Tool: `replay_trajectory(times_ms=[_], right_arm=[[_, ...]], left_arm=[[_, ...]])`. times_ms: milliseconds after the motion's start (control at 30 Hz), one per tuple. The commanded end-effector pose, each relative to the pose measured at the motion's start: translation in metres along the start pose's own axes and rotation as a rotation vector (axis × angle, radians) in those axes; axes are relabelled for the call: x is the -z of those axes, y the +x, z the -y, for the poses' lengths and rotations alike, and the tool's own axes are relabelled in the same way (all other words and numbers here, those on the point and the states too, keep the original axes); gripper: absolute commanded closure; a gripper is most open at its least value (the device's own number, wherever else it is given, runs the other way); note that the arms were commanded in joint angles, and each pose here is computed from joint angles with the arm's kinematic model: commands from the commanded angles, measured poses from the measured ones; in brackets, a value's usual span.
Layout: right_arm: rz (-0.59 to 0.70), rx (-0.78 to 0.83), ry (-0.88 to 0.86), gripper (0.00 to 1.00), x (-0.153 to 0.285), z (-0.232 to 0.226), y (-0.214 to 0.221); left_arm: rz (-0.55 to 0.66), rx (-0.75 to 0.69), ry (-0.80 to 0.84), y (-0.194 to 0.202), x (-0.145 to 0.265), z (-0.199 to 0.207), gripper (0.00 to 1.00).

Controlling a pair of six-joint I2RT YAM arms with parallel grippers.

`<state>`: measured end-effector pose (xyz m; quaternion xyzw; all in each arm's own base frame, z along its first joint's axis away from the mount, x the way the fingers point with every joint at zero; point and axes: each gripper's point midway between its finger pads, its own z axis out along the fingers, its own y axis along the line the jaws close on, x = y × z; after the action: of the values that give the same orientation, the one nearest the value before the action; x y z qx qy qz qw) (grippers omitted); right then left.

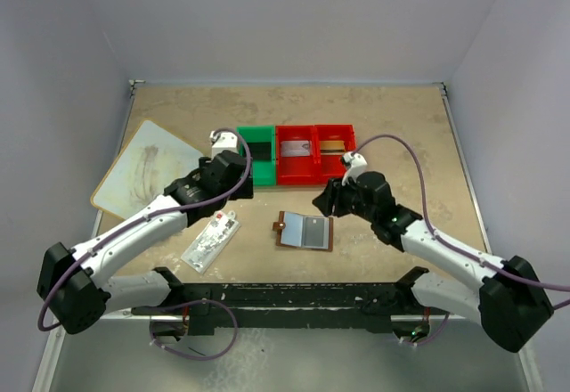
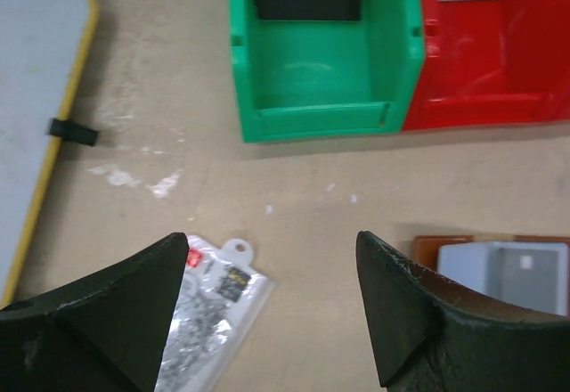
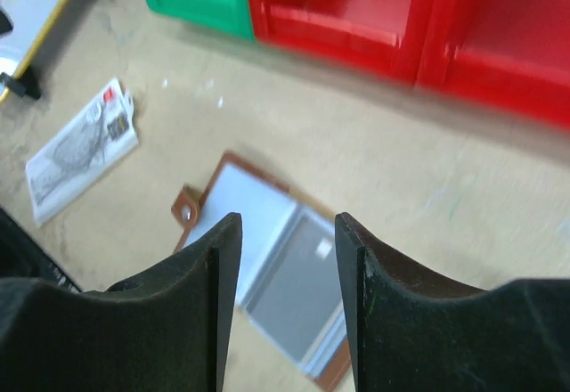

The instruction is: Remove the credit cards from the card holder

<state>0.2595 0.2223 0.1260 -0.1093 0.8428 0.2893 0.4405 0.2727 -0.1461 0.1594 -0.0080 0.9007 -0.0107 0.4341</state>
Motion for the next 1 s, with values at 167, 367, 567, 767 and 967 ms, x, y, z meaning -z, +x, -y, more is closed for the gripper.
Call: replay_trajectory(times_ms=[167, 367, 567, 767, 967], right_arm=[[-0.057, -0.292, -0.130, 0.53, 0.038, -0.015, 0.059], [-0.082, -0.324, -0.101, 0.55, 0.036, -0.009, 0.068], [-0.131, -0.323, -0.106, 0.57, 0.025, -0.010, 0.077], [-0.169, -0.318, -0.109, 0.58, 0.017, -0.009, 0.085], [-0.177, -0.343, -0.039, 0.59, 0.016, 0.003, 0.092]], left_arm=[[-0.097, 0.065, 0.333, 0.033, -0.012, 0.108, 0.29], [-0.151, 0.023, 0.351, 0.073, -0.012, 0.138, 0.32], [-0.197, -0.021, 0.316, 0.100, -0.020, 0.135, 0.35], [-0.244, -0.090, 0.268, 0.122, -0.030, 0.128, 0.42], [-0.254, -0.113, 0.245, 0.130, -0.034, 0.125, 0.53]])
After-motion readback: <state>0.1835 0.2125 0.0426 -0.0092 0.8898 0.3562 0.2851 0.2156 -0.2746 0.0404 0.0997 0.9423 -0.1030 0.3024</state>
